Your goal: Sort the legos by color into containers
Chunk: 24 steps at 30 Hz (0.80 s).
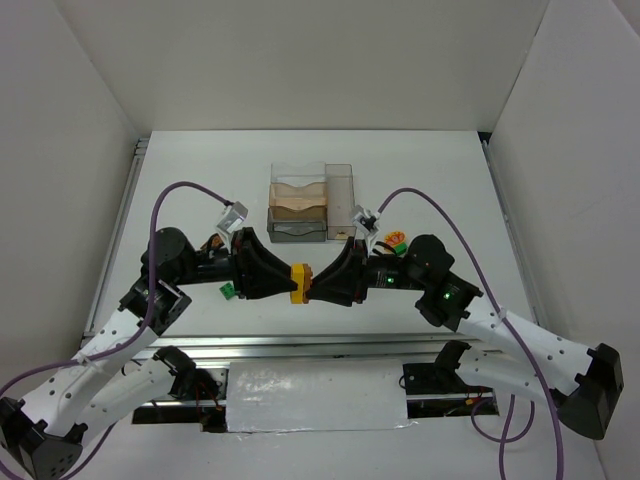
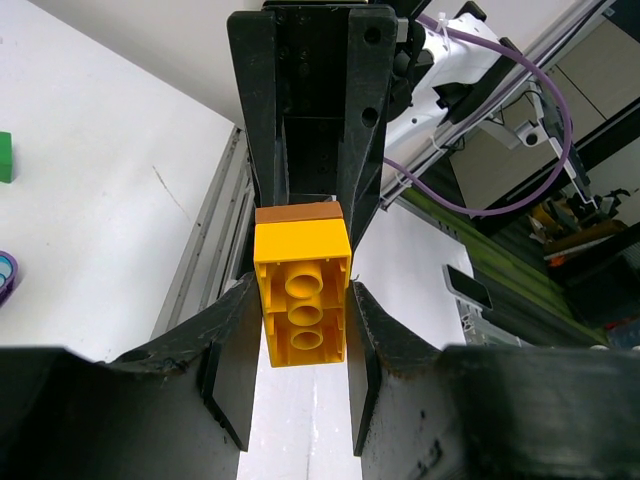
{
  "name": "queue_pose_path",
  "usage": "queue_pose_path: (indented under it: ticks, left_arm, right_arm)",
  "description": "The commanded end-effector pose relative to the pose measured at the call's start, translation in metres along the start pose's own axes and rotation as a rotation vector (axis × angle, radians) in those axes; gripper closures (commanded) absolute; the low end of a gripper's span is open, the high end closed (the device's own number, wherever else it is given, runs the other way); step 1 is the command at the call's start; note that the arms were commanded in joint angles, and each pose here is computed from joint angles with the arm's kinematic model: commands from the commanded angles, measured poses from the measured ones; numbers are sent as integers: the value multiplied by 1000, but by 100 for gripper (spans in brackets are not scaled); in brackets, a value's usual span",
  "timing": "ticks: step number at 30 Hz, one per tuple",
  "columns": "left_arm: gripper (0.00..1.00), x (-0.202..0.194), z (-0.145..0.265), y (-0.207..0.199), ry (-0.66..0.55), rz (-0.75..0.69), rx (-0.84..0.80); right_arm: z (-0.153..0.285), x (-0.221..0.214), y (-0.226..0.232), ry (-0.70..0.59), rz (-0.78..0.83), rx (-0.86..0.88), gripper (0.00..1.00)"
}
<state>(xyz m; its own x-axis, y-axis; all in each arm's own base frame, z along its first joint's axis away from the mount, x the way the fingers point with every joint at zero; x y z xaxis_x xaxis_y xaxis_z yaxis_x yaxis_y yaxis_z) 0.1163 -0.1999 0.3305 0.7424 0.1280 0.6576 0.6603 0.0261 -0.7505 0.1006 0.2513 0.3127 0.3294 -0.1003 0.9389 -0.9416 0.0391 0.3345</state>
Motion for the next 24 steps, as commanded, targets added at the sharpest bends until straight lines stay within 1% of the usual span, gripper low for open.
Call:
queue_pose_path:
  ticks: [1,5,6,7,8,9,11,12,16,18,19,22,24]
  left_arm:
    - [100,6,2,-12,-23,-63,-37]
    - [100,7,0,-14,-20,-63,-62]
    - [100,7,-1,-14,-13,-54,-66]
    - [100,9,-1,-15,-16,-59,-73]
    - [100,9,-2,-15,-14,-57,-75]
    - [100,9,-2,-15,-13,-56,-76]
    - [100,10,-2,-15,-15,-59,-72]
    - [100,10,-2,-15,-16,-59,-68]
    - [100,9,-2,-13,-19,-51,-59]
    - [100,9,-2,-12,-20,-51,-60]
    - [100,8,-2,-12,-19,-50,-59]
    - [100,8,-2,-10,-16,-48,-54]
    - [100,8,-2,-10,-13,-46,-55]
  right_arm:
    - [5,16,8,-92,82,44,100]
    - [4,18,11,-100,86,80,100]
    - [3,18,11,-102,80,85,98]
    - [2,19,11,-105,79,90,94]
    - [0,20,11,-100,73,102,80]
    - [-1,22,12,-106,78,110,76]
    - [-3,25,12,-106,76,124,59]
    - [-4,27,12,-112,78,127,54]
    - [-8,33,13,-118,81,142,53]
    - [-9,33,12,-117,78,147,47]
    - [-10,33,12,-116,74,147,41]
    - [-11,33,12,-123,72,151,41]
    - [-12,34,11,-126,72,146,43]
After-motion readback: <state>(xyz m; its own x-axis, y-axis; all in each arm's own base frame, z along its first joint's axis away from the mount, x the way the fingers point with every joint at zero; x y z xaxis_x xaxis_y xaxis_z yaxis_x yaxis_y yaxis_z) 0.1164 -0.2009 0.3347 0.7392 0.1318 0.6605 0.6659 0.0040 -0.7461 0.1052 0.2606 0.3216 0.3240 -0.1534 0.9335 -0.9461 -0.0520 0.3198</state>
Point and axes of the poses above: each gripper's point midway between its finger pads, its own z axis back along the fingers, its own y axis along the line the jaws close on, x = y × z, the point moved 6 cm from there along z, back along the fingers, and after that the axes turned 15 degrees about z, right-handed, at the moved point
